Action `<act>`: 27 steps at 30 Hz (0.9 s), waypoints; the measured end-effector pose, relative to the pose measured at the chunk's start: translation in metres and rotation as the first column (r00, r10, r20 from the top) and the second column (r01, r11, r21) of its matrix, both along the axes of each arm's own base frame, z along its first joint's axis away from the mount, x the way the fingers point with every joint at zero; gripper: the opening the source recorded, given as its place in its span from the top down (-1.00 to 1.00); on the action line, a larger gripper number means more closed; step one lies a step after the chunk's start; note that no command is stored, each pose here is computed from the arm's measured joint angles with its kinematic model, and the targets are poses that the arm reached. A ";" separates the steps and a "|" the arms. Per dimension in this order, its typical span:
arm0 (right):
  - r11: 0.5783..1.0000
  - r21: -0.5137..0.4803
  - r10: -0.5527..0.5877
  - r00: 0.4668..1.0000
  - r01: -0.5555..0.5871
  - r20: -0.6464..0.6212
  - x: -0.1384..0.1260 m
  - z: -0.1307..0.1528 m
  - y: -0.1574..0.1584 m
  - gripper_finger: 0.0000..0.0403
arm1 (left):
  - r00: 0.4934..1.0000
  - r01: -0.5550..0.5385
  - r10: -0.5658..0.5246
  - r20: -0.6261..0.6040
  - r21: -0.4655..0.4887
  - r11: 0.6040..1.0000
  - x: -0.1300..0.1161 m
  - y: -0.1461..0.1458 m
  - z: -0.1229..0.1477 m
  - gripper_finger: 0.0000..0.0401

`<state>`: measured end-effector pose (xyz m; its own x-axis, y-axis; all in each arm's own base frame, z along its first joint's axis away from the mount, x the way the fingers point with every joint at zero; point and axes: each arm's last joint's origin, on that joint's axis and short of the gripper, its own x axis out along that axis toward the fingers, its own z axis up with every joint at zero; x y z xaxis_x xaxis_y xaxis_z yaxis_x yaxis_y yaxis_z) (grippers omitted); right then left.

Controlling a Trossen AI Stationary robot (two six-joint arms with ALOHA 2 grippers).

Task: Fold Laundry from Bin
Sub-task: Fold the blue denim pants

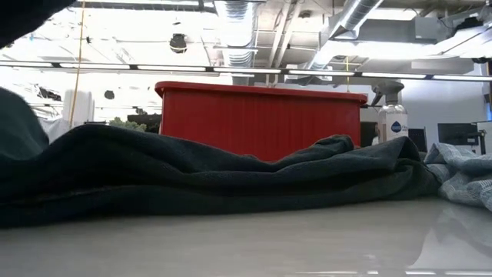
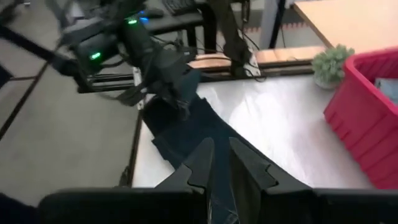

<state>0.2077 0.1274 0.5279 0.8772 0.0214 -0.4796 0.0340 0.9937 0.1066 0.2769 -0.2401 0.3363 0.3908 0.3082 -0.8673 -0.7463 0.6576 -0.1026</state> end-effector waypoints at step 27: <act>0.991 -0.095 0.095 0.995 -0.099 -0.039 -0.018 -0.006 0.021 0.65 | 0.877 -0.269 0.143 0.459 0.222 0.937 0.067 0.046 0.009 1.00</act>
<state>0.1893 0.1485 0.5216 0.8565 0.0577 -0.5129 -0.0609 0.9981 0.0106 0.3440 -0.1943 0.3451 0.6052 0.6209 -0.4982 -0.7906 0.5422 -0.2847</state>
